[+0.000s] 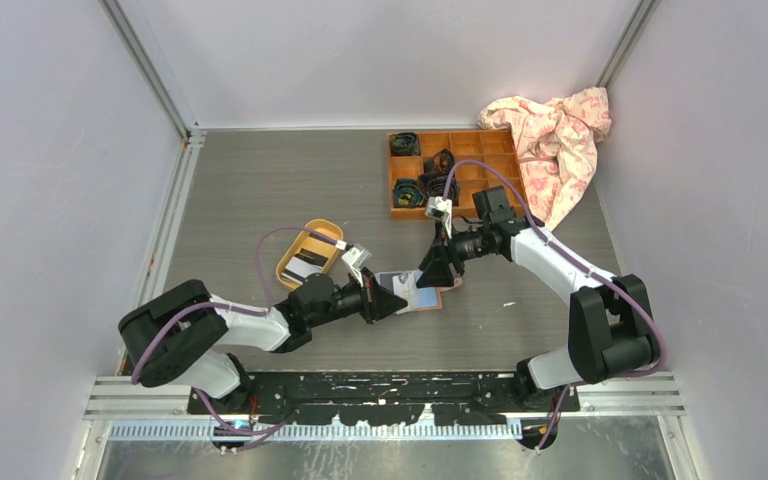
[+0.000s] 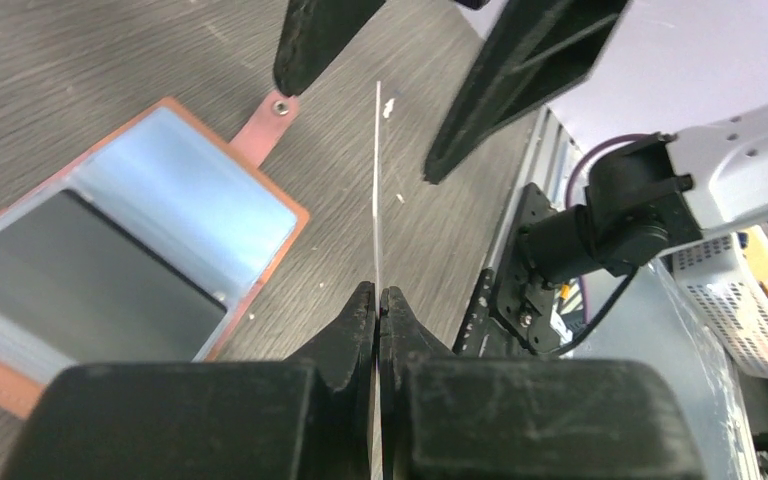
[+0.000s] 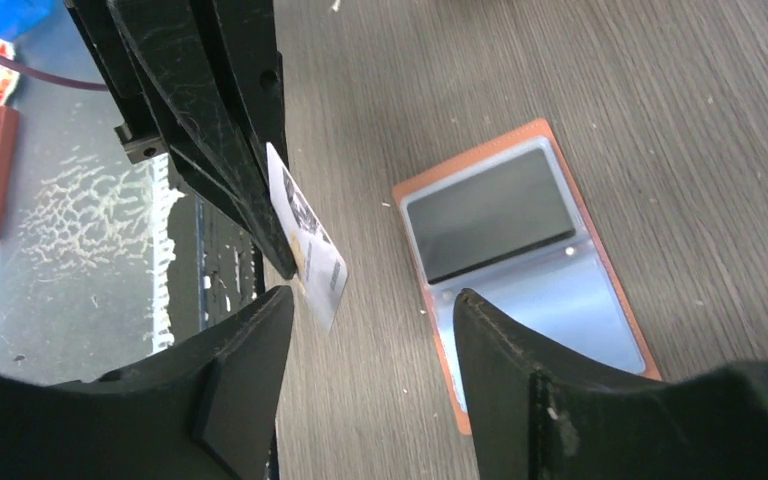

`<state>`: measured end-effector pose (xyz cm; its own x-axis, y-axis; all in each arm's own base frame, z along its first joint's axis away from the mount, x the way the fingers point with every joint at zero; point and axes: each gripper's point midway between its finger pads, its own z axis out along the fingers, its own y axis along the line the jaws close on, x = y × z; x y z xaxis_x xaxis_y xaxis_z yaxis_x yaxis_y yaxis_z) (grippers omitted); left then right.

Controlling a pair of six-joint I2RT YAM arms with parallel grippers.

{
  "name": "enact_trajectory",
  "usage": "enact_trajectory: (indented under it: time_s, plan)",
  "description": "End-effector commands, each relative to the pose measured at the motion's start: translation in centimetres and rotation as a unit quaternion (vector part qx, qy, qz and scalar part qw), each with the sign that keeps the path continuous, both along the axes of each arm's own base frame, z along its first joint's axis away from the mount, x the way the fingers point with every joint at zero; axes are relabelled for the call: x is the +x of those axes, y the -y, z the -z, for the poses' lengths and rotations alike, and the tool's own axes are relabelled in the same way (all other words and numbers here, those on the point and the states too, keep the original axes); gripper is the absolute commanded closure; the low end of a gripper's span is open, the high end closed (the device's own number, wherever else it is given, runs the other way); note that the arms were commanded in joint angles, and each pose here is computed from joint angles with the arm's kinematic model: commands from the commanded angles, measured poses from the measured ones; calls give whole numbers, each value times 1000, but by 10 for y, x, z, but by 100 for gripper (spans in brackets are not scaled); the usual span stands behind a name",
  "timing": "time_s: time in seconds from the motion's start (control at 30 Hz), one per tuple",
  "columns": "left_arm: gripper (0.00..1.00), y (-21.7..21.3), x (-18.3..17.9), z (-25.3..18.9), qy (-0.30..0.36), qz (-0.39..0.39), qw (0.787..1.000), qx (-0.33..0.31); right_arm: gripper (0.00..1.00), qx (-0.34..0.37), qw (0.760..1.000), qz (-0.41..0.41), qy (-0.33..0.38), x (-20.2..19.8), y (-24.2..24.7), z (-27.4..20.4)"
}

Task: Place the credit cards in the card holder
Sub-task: Insert the credit card into the card slot.

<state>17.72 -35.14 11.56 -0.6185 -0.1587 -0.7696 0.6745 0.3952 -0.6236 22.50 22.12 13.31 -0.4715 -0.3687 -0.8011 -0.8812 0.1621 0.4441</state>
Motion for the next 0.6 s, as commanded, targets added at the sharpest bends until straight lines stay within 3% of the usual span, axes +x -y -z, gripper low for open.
enact_trajectory:
  time_s: [0.0, 0.27, 0.43, 0.57]
  plan:
    - [100, 13, -2, -46, 76, 45, 994, -69, 38, 64, 997, -32, 13, -4, -14, -33]
    - [100, 14, -8, -55, 90, 72, 988, -105, 68, 88, 992, -84, 16, -26, -20, -44]
    - [99, 9, -5, -56, 95, 65, 988, -104, 98, 104, 985, -138, 20, -49, -15, -54]
    - [67, -6, -1, -54, 113, 34, 988, -96, 99, 107, 980, -169, 25, -60, -10, -60]
